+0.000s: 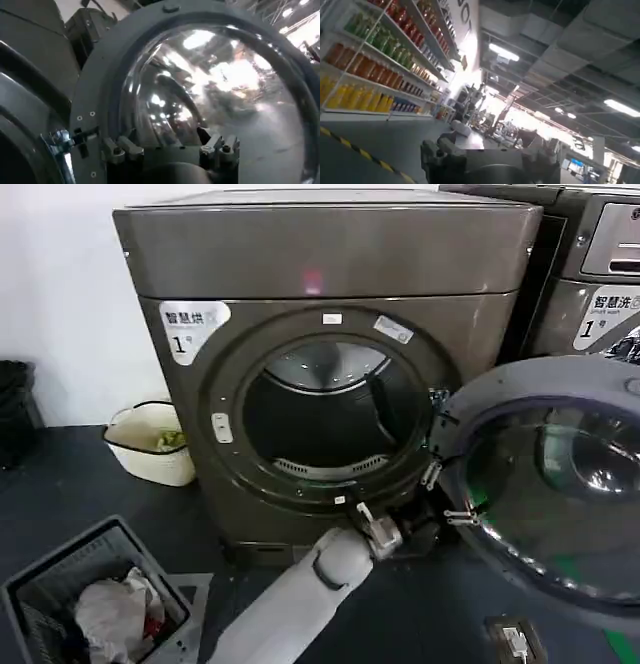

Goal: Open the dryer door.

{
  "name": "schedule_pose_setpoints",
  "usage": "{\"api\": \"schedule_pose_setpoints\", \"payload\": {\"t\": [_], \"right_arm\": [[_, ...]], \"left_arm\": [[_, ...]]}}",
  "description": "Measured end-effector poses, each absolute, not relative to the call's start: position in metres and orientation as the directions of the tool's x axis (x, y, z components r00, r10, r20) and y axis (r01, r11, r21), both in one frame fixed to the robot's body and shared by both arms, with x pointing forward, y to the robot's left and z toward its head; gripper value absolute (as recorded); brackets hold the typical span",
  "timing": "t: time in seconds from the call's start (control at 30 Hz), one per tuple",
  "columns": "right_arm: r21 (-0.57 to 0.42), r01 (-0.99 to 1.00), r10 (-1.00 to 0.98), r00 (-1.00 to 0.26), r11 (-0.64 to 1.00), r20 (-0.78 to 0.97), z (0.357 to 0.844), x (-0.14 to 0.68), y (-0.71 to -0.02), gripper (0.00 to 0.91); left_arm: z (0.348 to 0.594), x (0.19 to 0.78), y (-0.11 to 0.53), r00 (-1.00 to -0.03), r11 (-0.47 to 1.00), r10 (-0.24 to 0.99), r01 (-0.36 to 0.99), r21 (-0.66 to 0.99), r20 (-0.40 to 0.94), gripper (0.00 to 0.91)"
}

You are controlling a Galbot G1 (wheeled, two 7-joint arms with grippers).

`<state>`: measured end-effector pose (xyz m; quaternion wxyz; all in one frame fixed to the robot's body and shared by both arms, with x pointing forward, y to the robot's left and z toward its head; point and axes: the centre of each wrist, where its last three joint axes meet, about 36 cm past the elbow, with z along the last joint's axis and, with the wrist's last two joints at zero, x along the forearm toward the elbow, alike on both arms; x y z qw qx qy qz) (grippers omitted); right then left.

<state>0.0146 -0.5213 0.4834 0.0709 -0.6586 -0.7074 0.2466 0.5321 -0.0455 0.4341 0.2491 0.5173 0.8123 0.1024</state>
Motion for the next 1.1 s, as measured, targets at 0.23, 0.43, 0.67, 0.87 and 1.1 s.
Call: {"api": "schedule_pose_setpoints", "payload": {"t": [0.23, 0.43, 0.67, 0.87, 1.1], "right_arm": [[-0.430, 0.902, 0.969, -0.072, -0.039, -0.238, 0.481, 0.010, -0.524, 0.907], [-0.461, 0.882, 0.967, -0.030, -0.094, -0.254, 0.479, 0.005, -0.527, 0.907], [-0.484, 0.863, 0.966, 0.017, -0.144, -0.258, 0.482, 0.003, -0.528, 0.907], [-0.457, 0.884, 0.971, -0.010, -0.104, -0.241, 0.480, 0.003, -0.528, 0.907], [-0.381, 0.924, 0.981, -0.044, -0.031, -0.187, 0.478, 0.016, -0.524, 0.907]], "left_arm": [[0.437, 0.539, -0.054, -0.347, 0.450, 0.889, 0.787, 0.422, -0.300, 0.907], [0.440, 0.539, -0.059, -0.346, 0.450, 0.888, 0.788, 0.420, -0.302, 0.907], [0.434, 0.526, -0.050, -0.398, 0.459, 0.887, 0.809, 0.366, -0.233, 0.907], [0.442, 0.497, -0.021, -0.470, 0.501, 0.865, 0.806, 0.316, -0.173, 0.907], [0.458, 0.455, 0.060, -0.540, 0.557, 0.829, 0.774, 0.301, -0.147, 0.907]]}}
